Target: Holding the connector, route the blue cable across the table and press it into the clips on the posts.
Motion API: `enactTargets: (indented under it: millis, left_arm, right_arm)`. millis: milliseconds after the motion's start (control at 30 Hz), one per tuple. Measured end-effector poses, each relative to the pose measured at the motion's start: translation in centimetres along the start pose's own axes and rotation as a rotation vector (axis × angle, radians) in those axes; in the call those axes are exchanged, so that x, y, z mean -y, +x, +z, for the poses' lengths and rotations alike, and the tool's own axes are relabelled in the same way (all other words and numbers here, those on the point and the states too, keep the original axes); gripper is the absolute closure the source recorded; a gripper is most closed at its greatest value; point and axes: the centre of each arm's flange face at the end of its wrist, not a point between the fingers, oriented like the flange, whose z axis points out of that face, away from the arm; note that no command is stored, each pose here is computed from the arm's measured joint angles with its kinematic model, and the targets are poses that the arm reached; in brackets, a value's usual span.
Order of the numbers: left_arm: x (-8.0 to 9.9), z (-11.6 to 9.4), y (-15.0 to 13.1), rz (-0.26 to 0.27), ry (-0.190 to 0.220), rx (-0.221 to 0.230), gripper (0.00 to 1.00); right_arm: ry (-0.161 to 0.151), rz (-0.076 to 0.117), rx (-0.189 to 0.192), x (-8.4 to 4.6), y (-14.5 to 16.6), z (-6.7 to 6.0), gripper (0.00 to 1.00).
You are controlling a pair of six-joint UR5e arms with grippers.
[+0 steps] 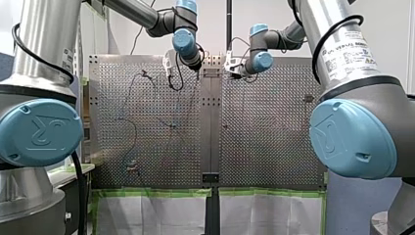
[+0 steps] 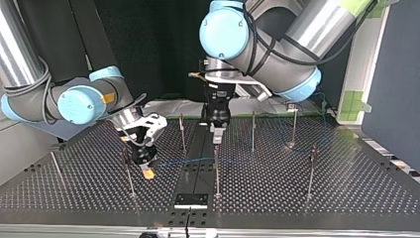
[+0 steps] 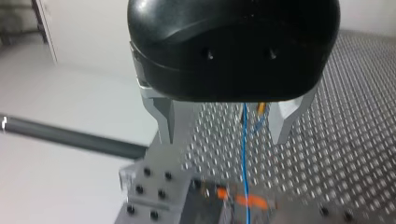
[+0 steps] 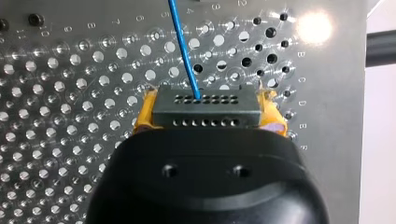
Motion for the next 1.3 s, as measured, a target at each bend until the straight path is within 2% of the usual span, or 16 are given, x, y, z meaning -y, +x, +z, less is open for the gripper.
enactTargets:
  millis: [133, 300, 667, 800, 967, 1167, 1300]
  left_arm:
    - [1.3, -0.3, 0.4, -0.001, 0.035, 0.005, 0.00]
    - [2.5, 0.2, 1.2, 0.009, 0.041, -0.001, 0.00]
    - [4.1, 2.8, 2.9, 0.054, 0.008, -0.047, 0.00]
    - [4.6, 4.2, 3.4, 0.053, 0.004, -0.043, 0.00]
    - [5.2, 5.7, 2.7, 0.040, 0.002, -0.018, 0.00]
    - [5.7, 7.2, 3.3, 0.054, -0.014, -0.027, 0.00]
    - [6.0, 8.6, 3.7, 0.053, -0.026, -0.016, 0.00]
  right_arm:
    - [0.000, 0.002, 0.000, 0.0, 0.0, 0.0, 1.00]
    - [-0.002, 0.002, -0.001, 0.0, 0.0, 0.0, 1.00]
    - [-0.002, 0.003, -0.001, 0.0, 0.0, 0.0, 1.00]
    - [-0.002, 0.003, -0.002, 0.0, 0.0, 0.0, 1.00]
    - [-0.002, 0.003, -0.003, 0.0, 0.0, 0.0, 1.00]
    - [-0.002, 0.003, -0.002, -0.1, 0.0, 0.0, 1.00]
    - [-0.002, 0.004, -0.002, -0.1, 0.0, 0.0, 1.00]
